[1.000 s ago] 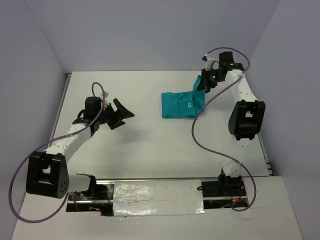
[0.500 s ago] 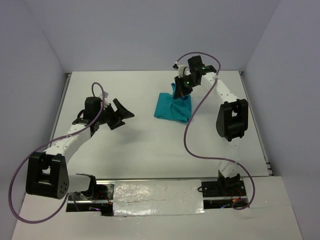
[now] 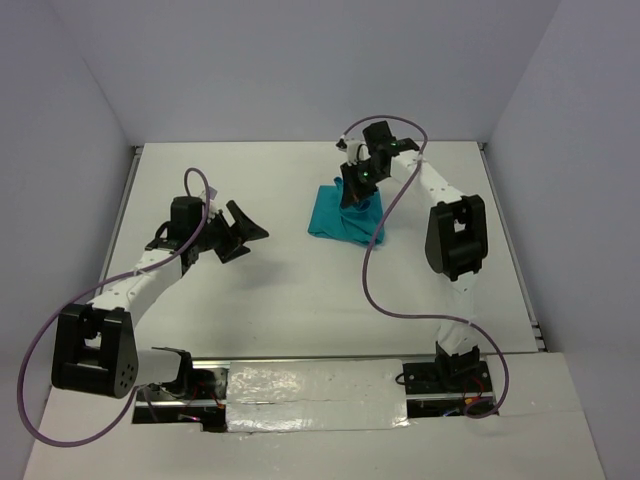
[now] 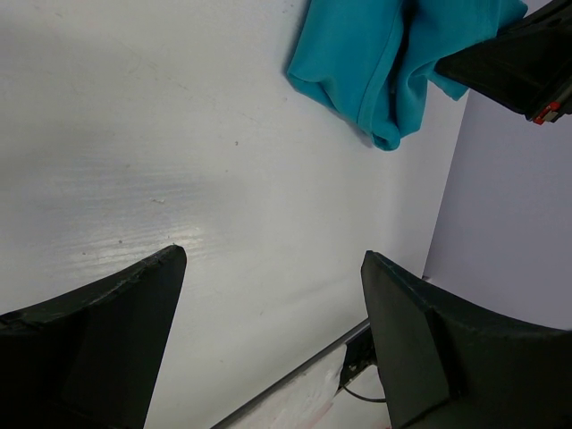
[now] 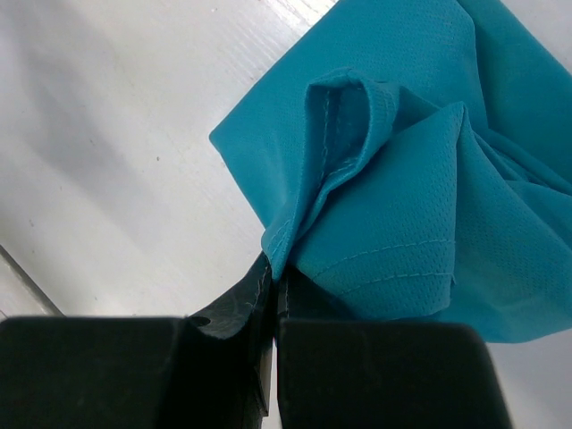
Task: Fold and stack the t-shirts
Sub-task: Fold the long partially folded tshirt into a neat square
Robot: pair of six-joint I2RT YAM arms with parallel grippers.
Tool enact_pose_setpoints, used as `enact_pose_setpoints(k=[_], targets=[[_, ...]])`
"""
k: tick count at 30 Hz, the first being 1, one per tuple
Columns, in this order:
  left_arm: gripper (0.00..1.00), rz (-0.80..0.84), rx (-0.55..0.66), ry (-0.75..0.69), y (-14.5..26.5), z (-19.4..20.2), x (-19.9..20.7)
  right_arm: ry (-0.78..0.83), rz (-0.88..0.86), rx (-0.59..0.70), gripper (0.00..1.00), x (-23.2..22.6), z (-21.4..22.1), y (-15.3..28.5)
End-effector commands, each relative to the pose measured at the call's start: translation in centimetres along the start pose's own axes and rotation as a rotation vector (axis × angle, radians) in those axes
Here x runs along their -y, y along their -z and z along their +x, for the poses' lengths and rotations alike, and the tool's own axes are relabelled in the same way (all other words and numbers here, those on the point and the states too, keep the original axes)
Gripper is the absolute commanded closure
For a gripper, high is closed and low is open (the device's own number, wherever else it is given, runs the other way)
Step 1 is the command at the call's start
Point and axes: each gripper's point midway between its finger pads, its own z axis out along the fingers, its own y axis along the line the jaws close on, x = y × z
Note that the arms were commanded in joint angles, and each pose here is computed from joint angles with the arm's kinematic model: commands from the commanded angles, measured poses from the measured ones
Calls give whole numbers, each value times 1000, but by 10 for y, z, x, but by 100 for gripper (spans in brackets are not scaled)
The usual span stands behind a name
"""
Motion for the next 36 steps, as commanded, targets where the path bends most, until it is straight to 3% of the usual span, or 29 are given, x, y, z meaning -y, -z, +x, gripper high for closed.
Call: enact_pose_setpoints(k=[1,10,21,26,33,36], targets=[[7,35,26,-23,5,-6,8,49,-14,83,100,-21,-19,23],[7,37,26,-23,6,-6,10,43,-50,49,100,-45,-22,-6],[7,24,26,-14,10,-1,5,-81,-40,93,96,-39,-39,-29],[7,15,24,-17,11,-1,6,-128,-84,96,67,-48,-43,-42],[7,-5,20,-15,15,0,5,-125,-188,92,49,-75,-50,-52],[7,-9,22,-16,15,-2,6,-118,-267,108,37,-92,-58,-44]])
